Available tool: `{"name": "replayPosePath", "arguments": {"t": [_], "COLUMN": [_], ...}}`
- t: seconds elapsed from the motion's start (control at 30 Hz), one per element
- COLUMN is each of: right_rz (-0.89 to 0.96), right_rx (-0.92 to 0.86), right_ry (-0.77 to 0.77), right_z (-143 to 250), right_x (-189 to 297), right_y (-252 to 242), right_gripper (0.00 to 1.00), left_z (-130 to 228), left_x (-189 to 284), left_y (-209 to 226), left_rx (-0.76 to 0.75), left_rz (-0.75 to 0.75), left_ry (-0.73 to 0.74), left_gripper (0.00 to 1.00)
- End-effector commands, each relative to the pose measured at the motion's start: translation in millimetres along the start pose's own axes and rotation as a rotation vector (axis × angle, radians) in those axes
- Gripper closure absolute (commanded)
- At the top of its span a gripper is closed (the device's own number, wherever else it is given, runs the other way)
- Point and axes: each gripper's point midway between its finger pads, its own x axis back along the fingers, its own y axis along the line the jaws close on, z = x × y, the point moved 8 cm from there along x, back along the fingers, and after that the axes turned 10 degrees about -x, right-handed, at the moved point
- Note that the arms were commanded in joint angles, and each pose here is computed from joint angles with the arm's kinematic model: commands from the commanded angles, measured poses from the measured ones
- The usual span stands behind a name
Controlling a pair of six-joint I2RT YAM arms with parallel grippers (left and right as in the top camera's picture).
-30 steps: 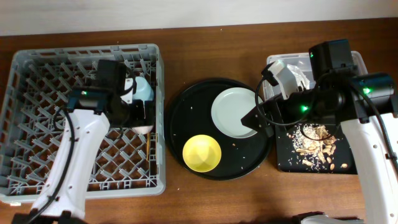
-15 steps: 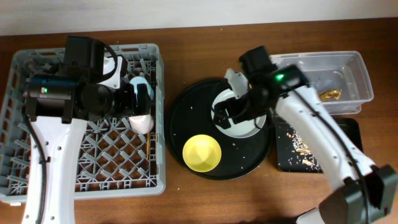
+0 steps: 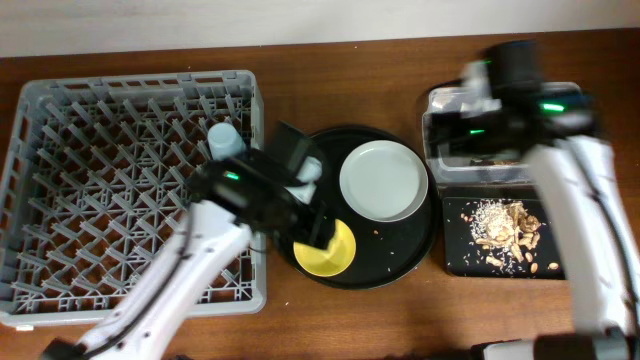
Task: Sort waste into correct bins and load items into the dishwasher rack
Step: 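Grasp the yellow bowl with the left gripper, then carry the yellow bowl into the rack and release it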
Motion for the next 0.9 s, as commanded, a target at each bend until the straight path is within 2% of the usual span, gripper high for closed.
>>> {"name": "replayPosePath", "arguments": {"t": [0.0, 0.13, 0.2, 0.23, 0.27, 0.33, 0.37, 0.4, 0.47, 0.7, 0.83, 0.87], "right_rz": [0.066, 0.091, 0.091, 0.091, 0.091, 0.091, 0.091, 0.091, 0.091, 0.091, 0.091, 0.091], "right_rx": [-0.14, -0.193, -0.193, -0.193, -0.193, -0.193, -0.193, -0.193, -0.193, -0.193, -0.193, -0.193], "right_ry": [-0.041, -0.044, -0.044, -0.044, -0.044, -0.043, -0.043, -0.044, -0.044, -0.044, -0.044, -0.044], "right_z": [-4, -9, -9, -9, -9, -9, -9, -9, -9, -9, -9, -9], "right_x": [26, 24, 24, 24, 24, 24, 24, 24, 24, 24, 24, 24], "right_y": [-46, -63, -63, -63, -63, -63, -63, -63, -63, -63, -63, -63], "right_gripper": [0.01, 0.01, 0.01, 0.01, 0.01, 0.01, 0.01, 0.01, 0.01, 0.01, 0.01, 0.01], "left_z": [4, 7, 11, 16, 19, 32, 30, 29, 35, 36, 37, 37], "left_x": [-42, -64, -65, -71, -75, -90, -90, -96, -120, -162, -162, -162], "left_y": [-38, -84, -93, -93, -91, -80, -81, -77, -59, -55, -57, -57], "left_rx": [-0.069, -0.224, -0.252, -0.261, -0.247, -0.234, -0.234, -0.204, -0.148, -0.149, -0.155, -0.155], "left_rz": [0.053, 0.115, 0.127, 0.1, 0.06, -0.06, -0.059, -0.091, -0.213, -0.231, -0.231, -0.231], "left_ry": [-0.038, -0.107, -0.096, -0.083, -0.077, -0.048, -0.059, -0.076, -0.08, -0.013, -0.008, -0.01], "left_gripper": [0.17, 0.27, 0.47, 0.48, 0.48, 0.26, 0.43, 0.5, 0.52, 0.67, 0.99, 0.99]}}
